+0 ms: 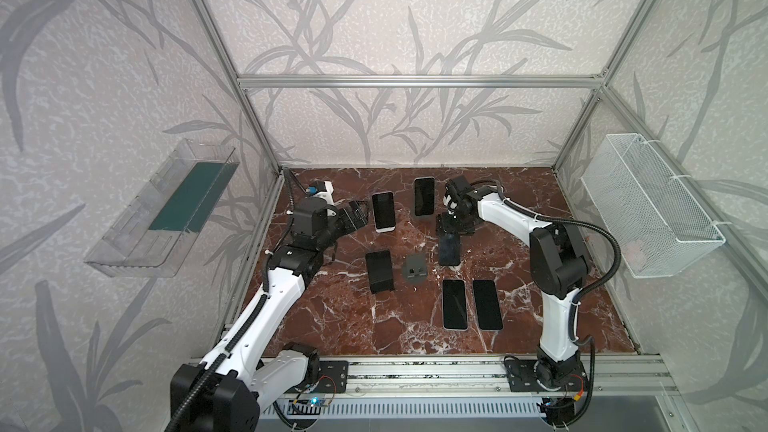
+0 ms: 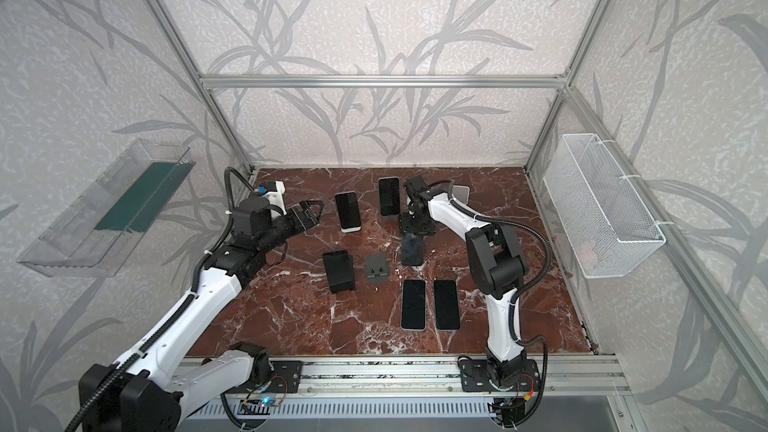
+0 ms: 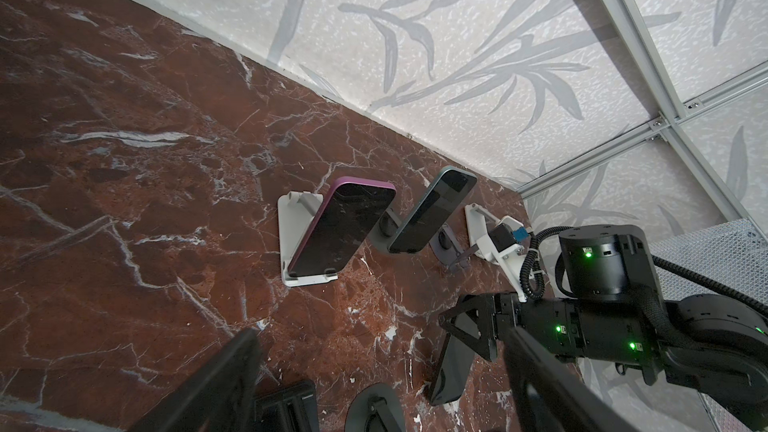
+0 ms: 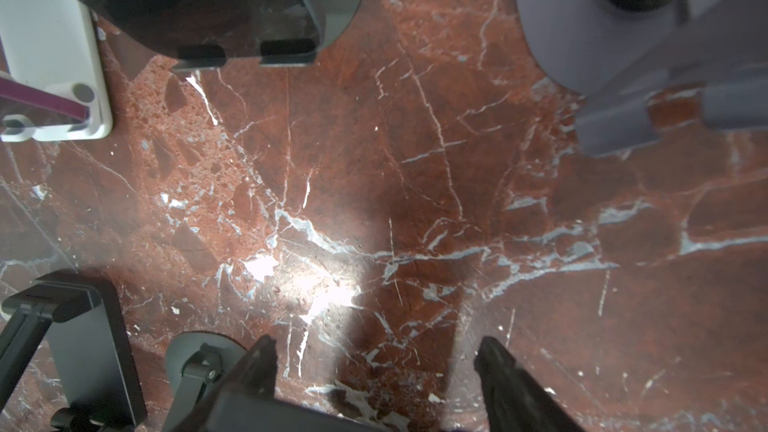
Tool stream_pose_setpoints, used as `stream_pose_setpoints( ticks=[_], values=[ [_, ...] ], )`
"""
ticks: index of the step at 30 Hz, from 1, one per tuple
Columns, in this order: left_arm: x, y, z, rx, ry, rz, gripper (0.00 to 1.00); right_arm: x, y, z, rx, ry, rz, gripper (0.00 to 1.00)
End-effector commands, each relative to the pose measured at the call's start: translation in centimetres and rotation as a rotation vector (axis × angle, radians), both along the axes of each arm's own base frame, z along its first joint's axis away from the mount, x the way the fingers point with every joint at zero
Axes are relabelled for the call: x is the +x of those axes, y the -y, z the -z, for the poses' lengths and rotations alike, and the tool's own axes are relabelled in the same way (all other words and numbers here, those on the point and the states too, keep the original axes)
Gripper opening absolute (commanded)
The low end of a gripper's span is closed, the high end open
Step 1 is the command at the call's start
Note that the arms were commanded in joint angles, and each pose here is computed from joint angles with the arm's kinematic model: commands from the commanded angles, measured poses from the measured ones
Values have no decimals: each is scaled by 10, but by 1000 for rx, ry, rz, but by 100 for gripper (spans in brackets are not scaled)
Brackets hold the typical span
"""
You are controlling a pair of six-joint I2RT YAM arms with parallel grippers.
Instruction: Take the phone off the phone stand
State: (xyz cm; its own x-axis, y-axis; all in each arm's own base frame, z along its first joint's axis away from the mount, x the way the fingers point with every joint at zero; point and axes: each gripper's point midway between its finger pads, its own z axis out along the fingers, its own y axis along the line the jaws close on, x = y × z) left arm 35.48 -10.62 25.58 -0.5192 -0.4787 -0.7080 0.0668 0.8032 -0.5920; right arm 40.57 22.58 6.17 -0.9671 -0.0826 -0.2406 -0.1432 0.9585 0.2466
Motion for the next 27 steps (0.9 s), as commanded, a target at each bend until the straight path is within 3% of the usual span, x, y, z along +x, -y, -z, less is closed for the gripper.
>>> stream_pose_setpoints(
  ticks=[1,27],
  values=[
    [-1,-3,-9,11,19,-7,92,1,-1,14,-20,-37,7,68],
    [3,0,2,-3,-13,2,91,-17,0,51,-120,-39,60,69]
  ],
)
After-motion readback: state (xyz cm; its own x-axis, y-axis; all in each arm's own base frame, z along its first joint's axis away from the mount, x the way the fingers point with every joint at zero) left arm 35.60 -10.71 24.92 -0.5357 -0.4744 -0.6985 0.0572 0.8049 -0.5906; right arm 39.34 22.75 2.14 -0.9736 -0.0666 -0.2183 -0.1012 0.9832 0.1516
